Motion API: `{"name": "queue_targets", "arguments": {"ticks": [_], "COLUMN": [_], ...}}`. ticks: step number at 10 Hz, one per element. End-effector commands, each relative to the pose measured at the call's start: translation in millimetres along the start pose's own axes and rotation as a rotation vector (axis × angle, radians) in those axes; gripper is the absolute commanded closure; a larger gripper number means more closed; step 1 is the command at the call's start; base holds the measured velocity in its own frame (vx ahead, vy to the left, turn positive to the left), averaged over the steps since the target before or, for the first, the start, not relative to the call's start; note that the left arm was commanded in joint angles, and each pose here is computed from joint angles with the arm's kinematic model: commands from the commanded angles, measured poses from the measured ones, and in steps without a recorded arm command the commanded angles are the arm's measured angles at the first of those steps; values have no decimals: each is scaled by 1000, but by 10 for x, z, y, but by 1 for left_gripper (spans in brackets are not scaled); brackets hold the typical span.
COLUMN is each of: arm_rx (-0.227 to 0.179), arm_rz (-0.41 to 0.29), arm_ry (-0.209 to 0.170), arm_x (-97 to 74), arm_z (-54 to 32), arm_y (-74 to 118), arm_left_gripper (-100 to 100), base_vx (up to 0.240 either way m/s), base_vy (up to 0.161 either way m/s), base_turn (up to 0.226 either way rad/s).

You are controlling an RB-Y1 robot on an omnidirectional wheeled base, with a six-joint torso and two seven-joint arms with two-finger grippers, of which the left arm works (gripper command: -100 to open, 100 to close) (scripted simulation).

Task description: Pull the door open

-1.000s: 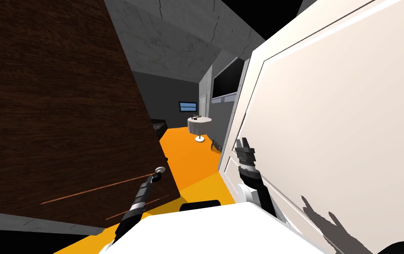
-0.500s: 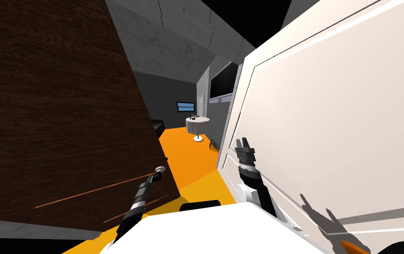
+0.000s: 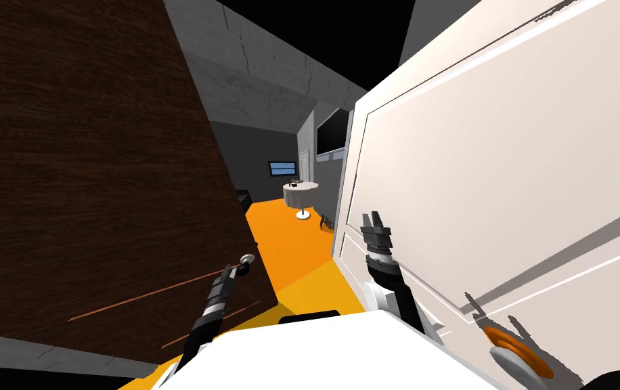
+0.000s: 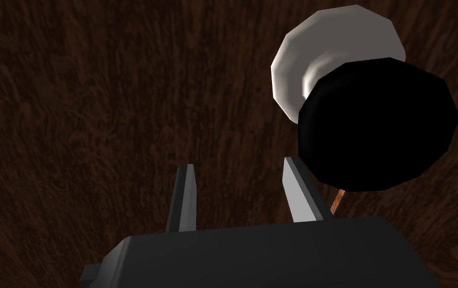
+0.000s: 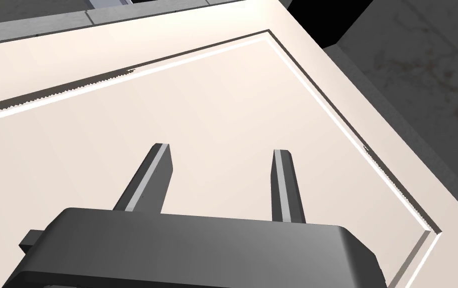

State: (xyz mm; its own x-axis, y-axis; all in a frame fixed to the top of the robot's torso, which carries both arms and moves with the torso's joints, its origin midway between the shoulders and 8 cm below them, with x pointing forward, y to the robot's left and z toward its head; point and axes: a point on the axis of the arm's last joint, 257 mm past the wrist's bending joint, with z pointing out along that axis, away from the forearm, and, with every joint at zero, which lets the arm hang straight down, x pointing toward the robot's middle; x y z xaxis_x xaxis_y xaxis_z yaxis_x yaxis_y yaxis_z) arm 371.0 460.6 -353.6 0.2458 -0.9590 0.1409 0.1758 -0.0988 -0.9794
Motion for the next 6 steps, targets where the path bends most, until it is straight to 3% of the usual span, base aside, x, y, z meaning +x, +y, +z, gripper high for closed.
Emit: {"name": "queue_targets", "arguments": {"ticks": [1, 3, 6], "arm_rx": [-24, -24, -22], "arm_rz": [-66, -107, -236], "arm_ry": [-9, -17, -41], "arm_x": [71, 85, 136], "arm_z": [-37, -21, 32], "arm_y": [119, 129, 165], "arm_left_gripper": [-100, -100, -100], "base_vx": [-74, -68, -65], "base_vy": [8, 16, 12], "base_turn": [-36, -32, -42]}}
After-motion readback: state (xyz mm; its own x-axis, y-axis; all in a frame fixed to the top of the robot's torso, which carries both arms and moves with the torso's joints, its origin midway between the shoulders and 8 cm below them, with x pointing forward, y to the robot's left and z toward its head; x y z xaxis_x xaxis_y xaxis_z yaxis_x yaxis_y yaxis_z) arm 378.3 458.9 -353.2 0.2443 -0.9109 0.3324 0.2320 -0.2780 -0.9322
